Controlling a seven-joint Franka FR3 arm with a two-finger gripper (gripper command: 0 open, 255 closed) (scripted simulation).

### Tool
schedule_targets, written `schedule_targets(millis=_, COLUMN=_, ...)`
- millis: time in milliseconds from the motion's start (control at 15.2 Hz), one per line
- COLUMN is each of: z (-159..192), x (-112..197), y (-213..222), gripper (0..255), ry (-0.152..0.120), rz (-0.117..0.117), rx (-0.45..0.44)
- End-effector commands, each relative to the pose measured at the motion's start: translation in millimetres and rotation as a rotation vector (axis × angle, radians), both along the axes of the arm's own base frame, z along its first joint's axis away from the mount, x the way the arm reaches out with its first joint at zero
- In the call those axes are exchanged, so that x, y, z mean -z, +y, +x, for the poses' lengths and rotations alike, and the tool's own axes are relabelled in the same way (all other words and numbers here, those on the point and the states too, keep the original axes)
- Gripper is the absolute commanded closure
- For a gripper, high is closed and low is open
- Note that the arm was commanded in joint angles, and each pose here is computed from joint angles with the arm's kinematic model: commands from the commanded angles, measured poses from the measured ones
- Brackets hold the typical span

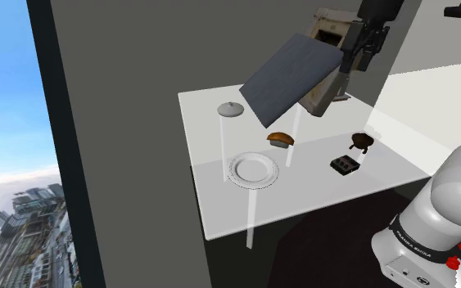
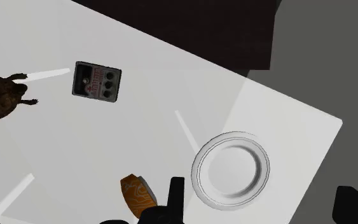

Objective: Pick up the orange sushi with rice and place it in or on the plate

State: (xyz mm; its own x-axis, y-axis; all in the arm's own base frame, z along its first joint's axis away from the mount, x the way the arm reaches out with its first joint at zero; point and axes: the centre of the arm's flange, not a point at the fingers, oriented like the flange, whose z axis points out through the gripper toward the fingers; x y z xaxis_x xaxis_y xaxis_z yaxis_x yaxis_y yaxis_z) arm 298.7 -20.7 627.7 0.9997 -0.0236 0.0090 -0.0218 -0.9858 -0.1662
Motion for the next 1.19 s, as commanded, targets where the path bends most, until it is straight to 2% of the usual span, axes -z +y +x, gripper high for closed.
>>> schedule_targets(millis=0, z=0.0, x=0.0, y=0.0, gripper=0, ry=0.000, rz=0.000, rx=0.000)
schedule_targets(millis=1122, z=120.6, x=183.1, y=-32.9, gripper=0, ry=-0.014, rz=-0.079, rx=-0.175)
